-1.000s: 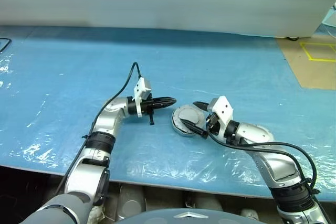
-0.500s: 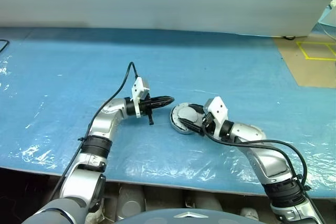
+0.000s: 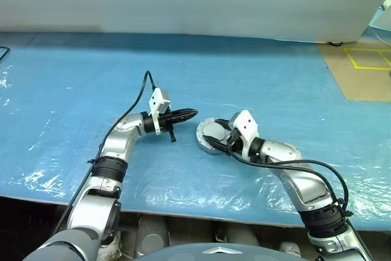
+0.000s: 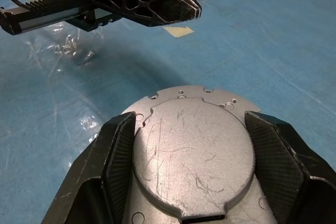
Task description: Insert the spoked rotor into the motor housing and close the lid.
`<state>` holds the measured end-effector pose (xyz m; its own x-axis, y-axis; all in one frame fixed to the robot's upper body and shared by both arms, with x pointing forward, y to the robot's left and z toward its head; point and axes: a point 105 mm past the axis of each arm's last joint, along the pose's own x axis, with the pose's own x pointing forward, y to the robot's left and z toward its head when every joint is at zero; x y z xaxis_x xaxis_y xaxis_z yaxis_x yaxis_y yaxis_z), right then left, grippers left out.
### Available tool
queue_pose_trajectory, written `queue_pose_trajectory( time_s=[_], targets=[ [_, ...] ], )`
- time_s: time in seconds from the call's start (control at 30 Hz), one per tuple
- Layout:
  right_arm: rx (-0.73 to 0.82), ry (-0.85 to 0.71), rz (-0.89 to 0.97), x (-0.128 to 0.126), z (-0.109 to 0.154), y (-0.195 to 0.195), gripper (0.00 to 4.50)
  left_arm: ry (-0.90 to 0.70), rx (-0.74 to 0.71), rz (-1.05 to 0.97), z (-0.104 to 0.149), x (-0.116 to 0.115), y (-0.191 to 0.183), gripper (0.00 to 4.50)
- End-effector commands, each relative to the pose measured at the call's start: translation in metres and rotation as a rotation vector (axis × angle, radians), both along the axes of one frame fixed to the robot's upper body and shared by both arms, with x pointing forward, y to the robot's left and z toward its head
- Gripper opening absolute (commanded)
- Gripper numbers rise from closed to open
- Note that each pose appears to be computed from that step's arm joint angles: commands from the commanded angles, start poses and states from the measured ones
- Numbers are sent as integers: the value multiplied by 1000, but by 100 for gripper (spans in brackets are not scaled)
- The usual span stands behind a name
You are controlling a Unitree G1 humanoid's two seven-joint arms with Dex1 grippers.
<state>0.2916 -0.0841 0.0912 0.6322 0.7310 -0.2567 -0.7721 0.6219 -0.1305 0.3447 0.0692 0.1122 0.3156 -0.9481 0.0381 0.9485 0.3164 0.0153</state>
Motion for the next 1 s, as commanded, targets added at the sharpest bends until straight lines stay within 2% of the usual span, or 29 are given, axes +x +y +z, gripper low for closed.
queue_pose_trajectory(
  time_s=[0.03,0.13,0.27,0.4,0.53,0.63,0.83,1.0],
  targets=[
    [-38,12,15,-7,-9,2,293,-32,-4,20,5,2,6,0],
    [-85,12,7,-8,-19,-3,293,-34,2,22,4,2,7,0],
    [-22,15,-61,-3,-22,-8,293,-38,-9,2,5,1,-1,0],
    [-25,31,-60,-7,-30,-10,293,-21,-4,-29,2,-3,-13,0],
    [-22,19,-62,-6,-26,-10,293,4,43,-41,-6,-4,-20,0],
    [-20,10,-65,-5,-23,-12,293,26,166,-58,-24,-6,-20,0],
    [-22,-5,-62,-3,-19,-10,293,57,305,-101,-47,-15,-18,0],
    [-11,-13,-52,-2,-14,-7,293,32,296,-137,-42,-18,-27,0]
  ],
)
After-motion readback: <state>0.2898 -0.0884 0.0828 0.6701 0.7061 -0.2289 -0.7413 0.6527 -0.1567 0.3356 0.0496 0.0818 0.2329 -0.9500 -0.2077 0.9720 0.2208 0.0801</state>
